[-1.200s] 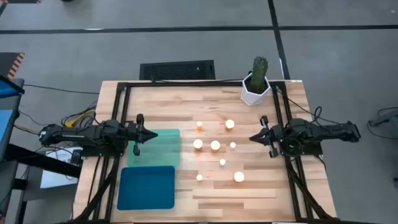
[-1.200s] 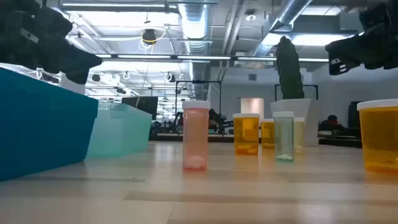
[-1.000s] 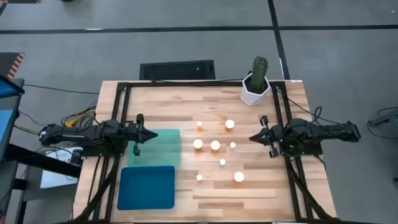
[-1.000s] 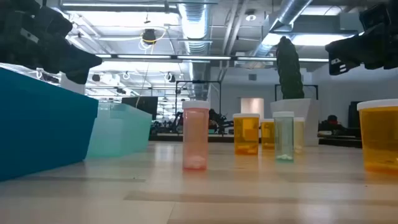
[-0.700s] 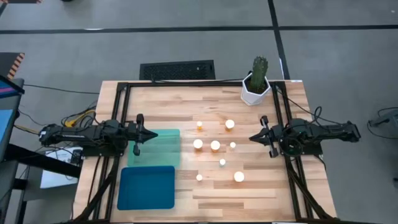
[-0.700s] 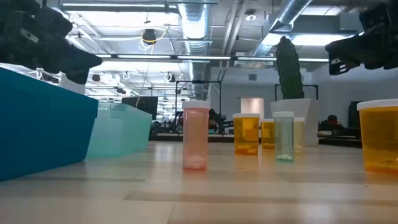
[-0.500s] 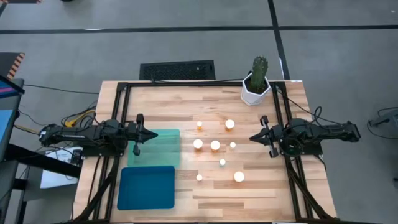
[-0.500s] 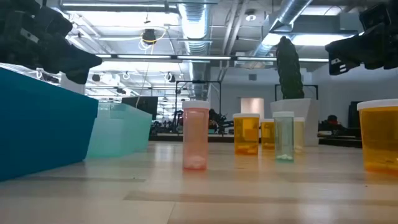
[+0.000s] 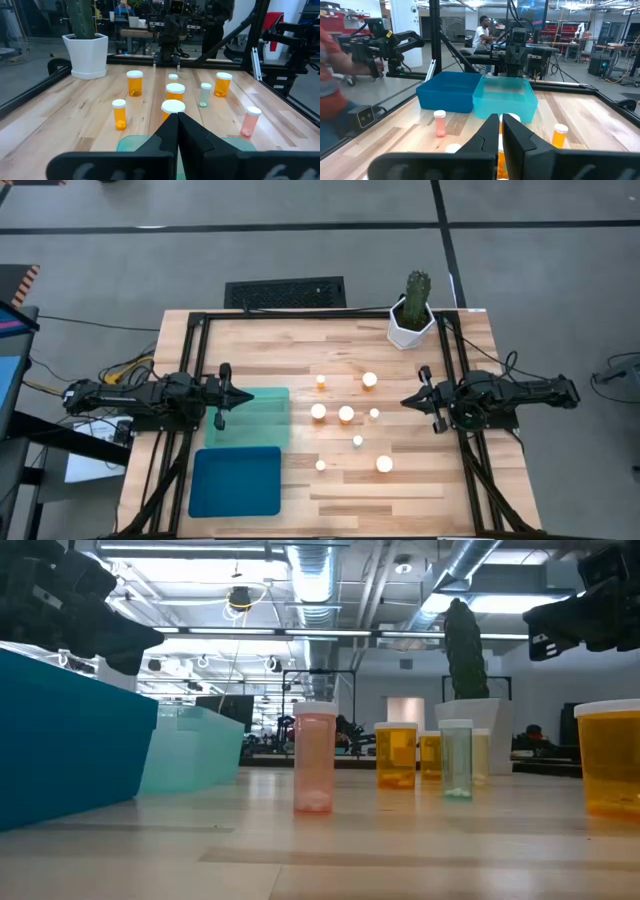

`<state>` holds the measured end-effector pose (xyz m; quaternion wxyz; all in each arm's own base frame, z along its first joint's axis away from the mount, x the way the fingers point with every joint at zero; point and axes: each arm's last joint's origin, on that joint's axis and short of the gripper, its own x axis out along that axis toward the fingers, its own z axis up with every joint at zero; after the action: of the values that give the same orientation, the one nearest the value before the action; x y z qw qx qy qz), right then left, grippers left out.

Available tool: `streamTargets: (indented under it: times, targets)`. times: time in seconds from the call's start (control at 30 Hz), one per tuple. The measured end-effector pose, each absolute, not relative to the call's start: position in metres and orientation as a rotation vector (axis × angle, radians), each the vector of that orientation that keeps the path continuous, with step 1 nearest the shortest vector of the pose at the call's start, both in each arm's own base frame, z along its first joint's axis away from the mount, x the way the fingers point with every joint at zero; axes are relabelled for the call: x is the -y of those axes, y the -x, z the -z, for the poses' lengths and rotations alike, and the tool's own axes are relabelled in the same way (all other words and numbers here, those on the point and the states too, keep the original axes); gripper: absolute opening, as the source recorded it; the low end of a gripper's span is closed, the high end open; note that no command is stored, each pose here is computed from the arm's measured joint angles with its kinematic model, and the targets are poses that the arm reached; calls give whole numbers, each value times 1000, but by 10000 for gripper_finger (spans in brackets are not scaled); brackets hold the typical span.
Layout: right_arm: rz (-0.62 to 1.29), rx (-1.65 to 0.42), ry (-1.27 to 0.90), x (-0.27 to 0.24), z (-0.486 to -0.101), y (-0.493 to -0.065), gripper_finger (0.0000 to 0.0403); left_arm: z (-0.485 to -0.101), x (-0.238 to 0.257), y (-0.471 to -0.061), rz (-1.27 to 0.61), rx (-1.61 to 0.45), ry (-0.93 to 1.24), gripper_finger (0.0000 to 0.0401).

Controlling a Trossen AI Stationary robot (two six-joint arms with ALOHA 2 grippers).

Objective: Pick and place medicine bottles into bin by pill shape (circle, oval)

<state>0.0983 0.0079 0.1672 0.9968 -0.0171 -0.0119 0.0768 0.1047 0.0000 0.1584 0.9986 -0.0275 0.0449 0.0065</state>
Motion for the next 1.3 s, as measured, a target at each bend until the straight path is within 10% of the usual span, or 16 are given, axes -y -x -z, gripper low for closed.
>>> streamTargets:
  times: [1.3]
  targets:
    - [-170, 64, -292, -8, -174, -98, 36, -162, -3, -105, -121, -37, 331, 0]
